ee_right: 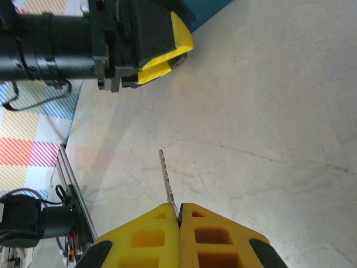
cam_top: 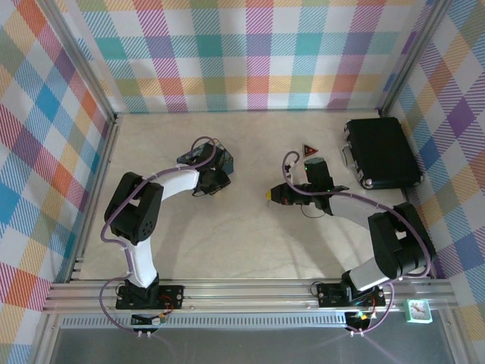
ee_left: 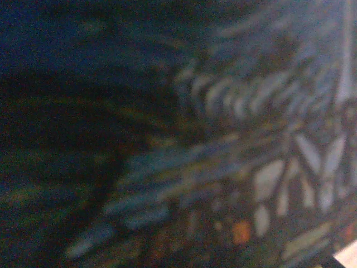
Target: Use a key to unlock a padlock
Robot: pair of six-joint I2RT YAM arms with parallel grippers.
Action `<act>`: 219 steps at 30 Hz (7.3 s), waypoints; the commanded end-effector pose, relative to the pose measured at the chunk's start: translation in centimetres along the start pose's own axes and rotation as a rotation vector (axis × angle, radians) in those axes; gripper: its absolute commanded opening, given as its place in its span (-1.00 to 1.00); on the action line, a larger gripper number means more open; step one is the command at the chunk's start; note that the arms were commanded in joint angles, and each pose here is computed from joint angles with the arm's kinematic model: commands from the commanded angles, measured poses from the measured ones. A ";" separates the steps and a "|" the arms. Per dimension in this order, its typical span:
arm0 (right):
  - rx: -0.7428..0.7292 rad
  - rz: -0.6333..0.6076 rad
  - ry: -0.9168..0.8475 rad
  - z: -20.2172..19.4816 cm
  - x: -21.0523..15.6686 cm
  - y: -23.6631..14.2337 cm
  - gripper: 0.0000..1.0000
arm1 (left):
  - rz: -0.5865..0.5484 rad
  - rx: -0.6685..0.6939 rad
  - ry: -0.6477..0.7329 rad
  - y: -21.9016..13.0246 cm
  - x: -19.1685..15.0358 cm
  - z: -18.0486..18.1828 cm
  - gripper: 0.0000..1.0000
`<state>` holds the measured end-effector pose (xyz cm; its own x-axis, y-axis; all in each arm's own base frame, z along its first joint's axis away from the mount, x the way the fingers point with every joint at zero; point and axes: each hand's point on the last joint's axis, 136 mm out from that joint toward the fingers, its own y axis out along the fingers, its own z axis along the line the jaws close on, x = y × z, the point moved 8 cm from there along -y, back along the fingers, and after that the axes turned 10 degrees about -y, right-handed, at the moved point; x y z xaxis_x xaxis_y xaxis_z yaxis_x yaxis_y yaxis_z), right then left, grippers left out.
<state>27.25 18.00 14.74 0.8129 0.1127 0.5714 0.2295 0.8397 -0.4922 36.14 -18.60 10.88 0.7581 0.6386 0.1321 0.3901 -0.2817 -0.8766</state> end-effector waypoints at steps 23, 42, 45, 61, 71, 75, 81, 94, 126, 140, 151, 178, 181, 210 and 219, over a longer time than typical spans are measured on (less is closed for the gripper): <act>-0.039 -0.120 -0.166 1.4 0.4 9.4 -1.00 | 0.160 -0.147 -0.220 -5.2 -1.7 -1.6 -0.62; 0.074 -0.154 -0.144 2.3 1.5 11.3 -1.00 | 0.137 -0.230 -0.277 -5.6 -1.8 -2.5 -0.62; 0.073 -0.162 -0.143 2.5 1.4 10.9 -1.00 | 0.125 -0.226 -0.274 -5.6 -1.7 -2.4 -0.62; 0.081 -0.165 -0.130 2.6 1.3 10.7 -1.00 | 0.133 -0.251 -0.249 -5.6 -2.8 -3.1 -0.63; 0.077 -0.185 -0.144 3.1 1.7 10.1 -1.00 | 0.133 -0.232 -0.243 -5.6 -3.5 -2.6 -0.63; 0.030 -0.180 -0.150 3.1 1.1 9.1 -1.00 | 0.108 -0.228 -0.230 -5.8 -3.3 -2.6 -0.63; 0.031 -0.175 -0.145 3.1 0.7 8.8 -1.00 | 0.106 -0.238 -0.227 -5.9 -3.2 -2.9 -0.63; 0.023 -0.156 -0.119 2.4 0.1 9.3 -1.00 | 0.090 -0.258 -0.231 -6.8 -3.1 -3.0 -0.62; 0.077 -0.208 -0.220 3.8 0.7 7.7 -1.00 | 0.268 -0.264 -0.265 -6.5 -2.4 -2.3 -0.64; 0.087 -0.216 -0.200 3.5 1.3 8.6 -1.00 | 0.247 -0.256 -0.277 -6.6 -2.6 -1.7 -0.64; 0.091 -0.217 -0.192 3.3 1.8 9.3 -1.00 | 0.266 -0.275 -0.286 -6.5 -3.7 -2.3 -0.64; -0.146 -0.024 -0.146 2.3 -4.5 3.7 -1.00 | 0.077 0.132 0.230 -1.1 -5.9 2.7 -0.43; -0.152 -0.020 -0.159 2.6 -4.2 3.4 -1.00 | 0.044 0.148 0.270 -0.9 -5.8 3.1 -0.16; -0.116 -0.009 -0.183 4.7 -2.6 2.3 -1.00 | -0.266 -0.278 0.360 -0.5 -5.3 2.5 -0.12; -0.147 -0.018 -0.177 4.4 -3.1 1.9 -1.00 | -0.272 -0.173 0.341 1.7 -5.5 3.2 -0.21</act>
<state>22.99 21.96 15.24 0.6970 0.1994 0.6887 0.3264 0.7670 -0.5524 30.08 -19.53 8.39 0.7384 0.4289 0.5204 0.6558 -0.2767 -0.7025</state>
